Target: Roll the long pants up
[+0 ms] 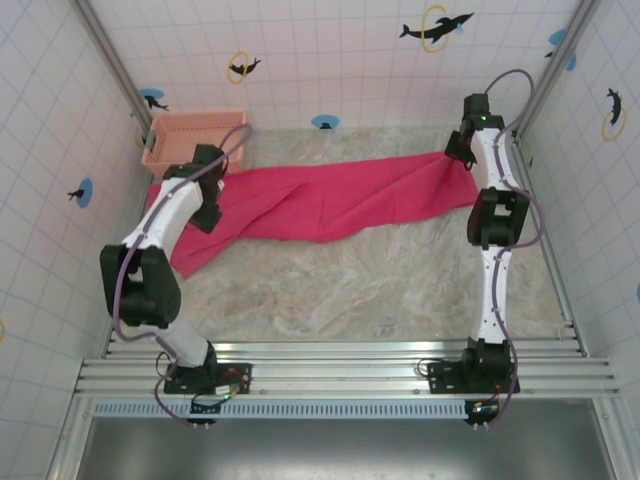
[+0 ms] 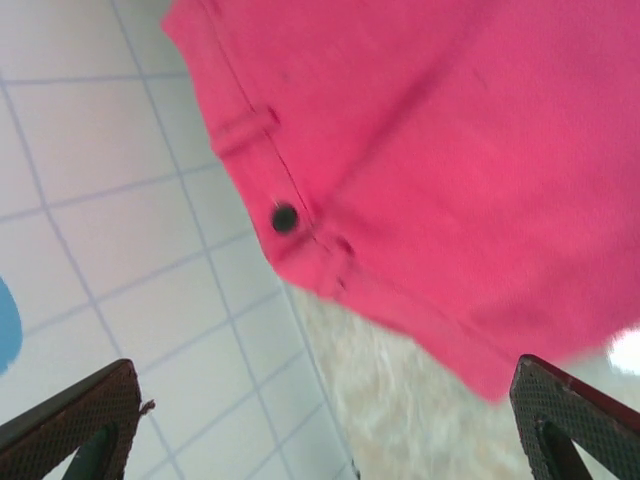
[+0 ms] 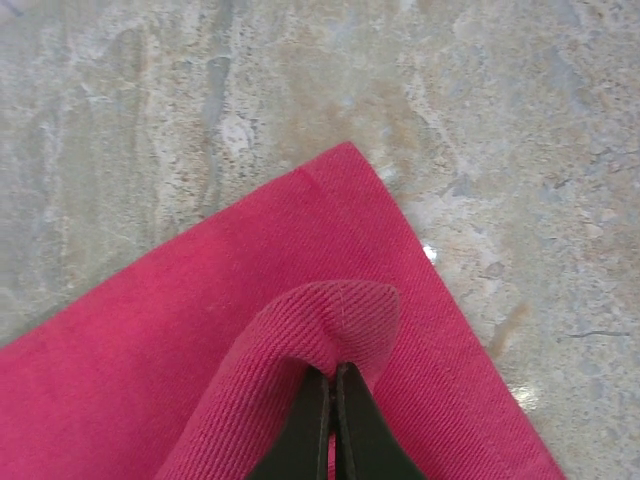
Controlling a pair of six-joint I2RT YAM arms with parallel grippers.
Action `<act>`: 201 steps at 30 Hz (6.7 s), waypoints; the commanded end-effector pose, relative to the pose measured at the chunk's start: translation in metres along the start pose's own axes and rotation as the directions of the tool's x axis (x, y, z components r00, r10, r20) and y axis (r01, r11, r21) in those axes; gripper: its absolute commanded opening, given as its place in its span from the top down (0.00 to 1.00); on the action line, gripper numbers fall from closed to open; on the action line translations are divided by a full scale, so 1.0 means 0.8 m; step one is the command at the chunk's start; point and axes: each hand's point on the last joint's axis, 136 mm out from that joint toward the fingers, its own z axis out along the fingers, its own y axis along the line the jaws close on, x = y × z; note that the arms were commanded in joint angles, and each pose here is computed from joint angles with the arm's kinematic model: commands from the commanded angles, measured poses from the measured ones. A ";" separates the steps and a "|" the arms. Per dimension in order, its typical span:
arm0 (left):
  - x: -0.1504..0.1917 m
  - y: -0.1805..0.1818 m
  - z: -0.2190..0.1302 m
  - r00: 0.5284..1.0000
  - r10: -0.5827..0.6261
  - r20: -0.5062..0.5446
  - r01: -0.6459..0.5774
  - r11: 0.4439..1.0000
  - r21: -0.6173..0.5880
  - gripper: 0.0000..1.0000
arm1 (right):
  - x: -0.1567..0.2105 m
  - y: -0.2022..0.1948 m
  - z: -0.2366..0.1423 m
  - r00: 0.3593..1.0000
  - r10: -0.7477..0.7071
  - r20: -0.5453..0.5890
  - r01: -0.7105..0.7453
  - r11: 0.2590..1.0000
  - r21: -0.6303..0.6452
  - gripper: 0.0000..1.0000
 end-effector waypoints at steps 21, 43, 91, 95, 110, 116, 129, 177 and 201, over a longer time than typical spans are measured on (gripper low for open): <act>0.036 -0.136 0.099 0.939 0.187 -0.287 -0.205 0.978 -0.035 0.20 | -0.001 0.048 -0.003 1.000 0.007 0.005 -0.006 0.988 -0.152 1.00; 0.023 -0.125 0.108 0.928 0.147 -0.341 -0.180 0.981 -0.067 0.86 | -0.004 0.070 -0.021 0.998 -0.049 0.027 0.054 0.974 -0.218 1.00; -0.133 0.205 0.152 0.870 -0.493 -0.008 0.477 0.845 -0.240 1.00 | -0.019 0.020 -0.028 0.995 0.004 0.100 -0.005 1.000 0.015 1.00; -0.131 0.220 0.158 0.856 -0.517 0.012 0.503 0.826 -0.255 1.00 | -0.025 -0.003 -0.026 0.994 0.057 0.097 -0.061 0.997 0.037 1.00; -0.162 0.200 0.222 0.851 -0.523 0.053 0.525 0.839 -0.142 0.57 | -0.027 -0.005 0.007 0.988 0.125 0.095 -0.126 0.992 0.007 0.69; -0.171 0.194 0.223 0.831 -0.552 0.068 0.556 0.826 -0.094 0.27 | -0.054 -0.016 -0.013 0.982 0.093 0.166 -0.100 0.994 0.036 0.46; -0.220 0.091 0.078 0.708 -0.702 0.076 0.673 0.704 0.229 0.03 | 0.089 -0.087 -0.079 0.989 0.059 -0.139 -0.054 0.998 0.038 0.43; -0.286 -0.405 -0.087 0.919 -0.336 -0.206 0.381 0.622 0.684 0.03 | 0.014 -0.190 -0.162 0.972 0.232 0.034 -0.219 0.949 -0.229 1.00; -0.194 -0.042 -0.105 0.669 -0.743 -0.024 0.642 0.561 0.523 0.03 | 0.112 0.161 -0.391 0.954 -0.198 0.226 0.300 0.638 -0.709 1.00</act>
